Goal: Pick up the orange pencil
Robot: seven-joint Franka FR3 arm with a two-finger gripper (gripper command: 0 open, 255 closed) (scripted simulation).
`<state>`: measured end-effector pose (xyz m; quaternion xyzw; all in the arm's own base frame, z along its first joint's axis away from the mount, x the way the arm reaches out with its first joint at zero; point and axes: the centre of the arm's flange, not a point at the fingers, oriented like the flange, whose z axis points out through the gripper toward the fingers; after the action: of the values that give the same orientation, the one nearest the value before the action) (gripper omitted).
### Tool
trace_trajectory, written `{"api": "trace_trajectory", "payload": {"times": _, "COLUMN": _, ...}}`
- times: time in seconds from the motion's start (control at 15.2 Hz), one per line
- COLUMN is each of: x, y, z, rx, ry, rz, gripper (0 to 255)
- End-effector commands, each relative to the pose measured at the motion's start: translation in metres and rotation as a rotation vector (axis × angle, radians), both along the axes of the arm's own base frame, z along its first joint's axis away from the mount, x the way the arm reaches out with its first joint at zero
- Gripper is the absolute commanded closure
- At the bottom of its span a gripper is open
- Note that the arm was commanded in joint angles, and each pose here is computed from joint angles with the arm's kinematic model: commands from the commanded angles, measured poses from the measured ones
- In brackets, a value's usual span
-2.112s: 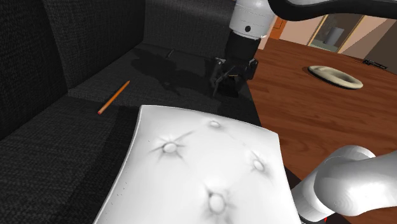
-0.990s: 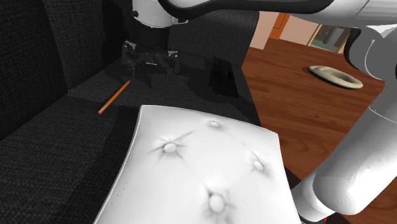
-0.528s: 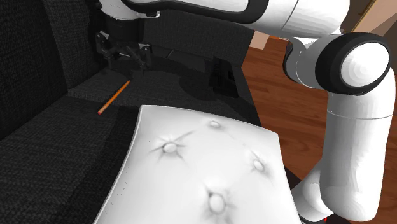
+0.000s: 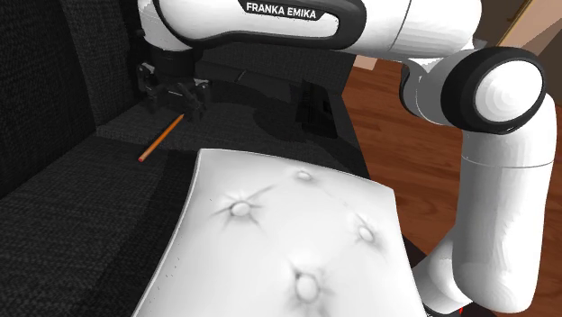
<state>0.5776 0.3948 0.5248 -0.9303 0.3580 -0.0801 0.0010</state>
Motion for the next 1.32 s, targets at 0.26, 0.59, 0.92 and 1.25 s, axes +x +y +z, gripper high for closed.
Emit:
{"api": "trace_trajectory", "payload": {"times": 0.26, "x": 0.000, "y": 0.000, "z": -0.005, "rx": 0.000, "ry": 0.000, "rz": 0.000, "gripper": 255}}
{"api": "trace_trajectory", "payload": {"times": 0.59, "x": 0.000, "y": 0.000, "z": -0.005, "rx": 0.000, "ry": 0.000, "rz": 0.000, "gripper": 255}}
{"api": "trace_trajectory", "payload": {"times": 0.92, "x": 0.001, "y": 0.000, "z": 0.017, "rx": 0.000, "ry": 0.000, "rz": 0.000, "gripper": 255}}
{"api": "trace_trajectory", "payload": {"times": 1.25, "x": 0.001, "y": 0.000, "z": 0.043, "rx": 0.000, "ry": 0.000, "rz": 0.000, "gripper": 255}}
